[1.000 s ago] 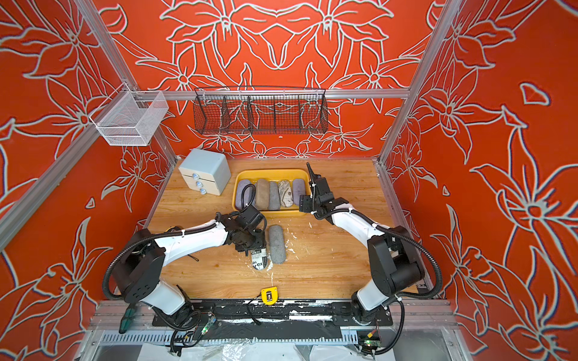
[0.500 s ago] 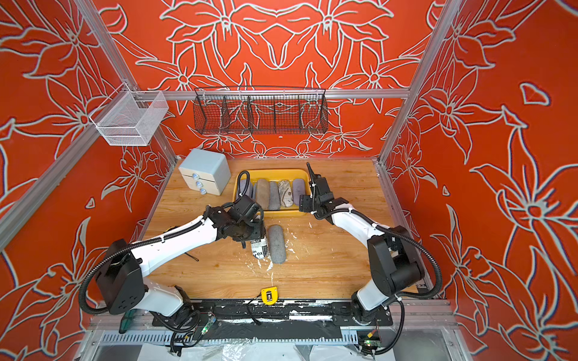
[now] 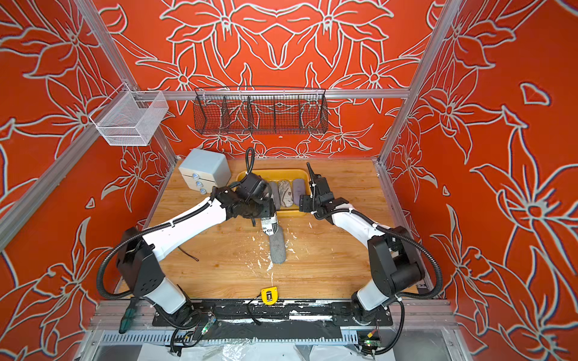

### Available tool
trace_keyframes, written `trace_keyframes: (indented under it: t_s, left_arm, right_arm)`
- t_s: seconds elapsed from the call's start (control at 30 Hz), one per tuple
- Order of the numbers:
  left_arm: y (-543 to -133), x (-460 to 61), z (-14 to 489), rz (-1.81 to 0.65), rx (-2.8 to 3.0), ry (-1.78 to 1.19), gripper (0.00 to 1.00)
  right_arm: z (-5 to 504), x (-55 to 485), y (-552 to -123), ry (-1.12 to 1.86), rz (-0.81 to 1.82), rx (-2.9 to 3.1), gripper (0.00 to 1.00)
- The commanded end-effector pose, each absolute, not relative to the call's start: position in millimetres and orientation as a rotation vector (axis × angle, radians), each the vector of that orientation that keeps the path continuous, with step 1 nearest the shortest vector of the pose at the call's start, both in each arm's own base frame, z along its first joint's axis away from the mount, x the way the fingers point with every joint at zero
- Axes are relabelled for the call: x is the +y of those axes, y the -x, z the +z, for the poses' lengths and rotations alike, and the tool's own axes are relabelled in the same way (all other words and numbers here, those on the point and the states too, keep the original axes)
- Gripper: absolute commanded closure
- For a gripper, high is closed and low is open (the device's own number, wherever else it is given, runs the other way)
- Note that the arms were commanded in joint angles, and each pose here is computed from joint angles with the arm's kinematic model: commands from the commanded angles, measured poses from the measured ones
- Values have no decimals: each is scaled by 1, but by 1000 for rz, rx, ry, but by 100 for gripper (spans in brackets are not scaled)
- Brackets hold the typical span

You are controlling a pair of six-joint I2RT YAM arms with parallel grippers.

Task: Put the glasses cases into the storage boxes
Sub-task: Place the glasses case in the storage box.

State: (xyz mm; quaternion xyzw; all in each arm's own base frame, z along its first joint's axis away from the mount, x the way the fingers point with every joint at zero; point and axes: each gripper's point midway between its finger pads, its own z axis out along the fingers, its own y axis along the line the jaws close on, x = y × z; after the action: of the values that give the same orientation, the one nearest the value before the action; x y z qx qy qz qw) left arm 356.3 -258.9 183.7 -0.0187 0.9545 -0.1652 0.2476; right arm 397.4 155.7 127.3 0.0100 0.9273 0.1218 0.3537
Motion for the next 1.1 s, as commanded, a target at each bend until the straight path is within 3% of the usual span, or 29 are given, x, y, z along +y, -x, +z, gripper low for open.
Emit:
trace_keyframes:
  t_s: [0.0,0.47,1.07]
  left_arm:
    - [-378,-258,187,-424,2600,23,35]
    - [-458,-270,172,-411,2627,17,36]
    - [-497,-268,100,-344,2716,38,35]
  right_arm:
    - [138,145,-393,-35,273,2374,24]
    - [135,136,-388,-28,217,2375,24]
    - [127,135,-390,-37,210,2395,24]
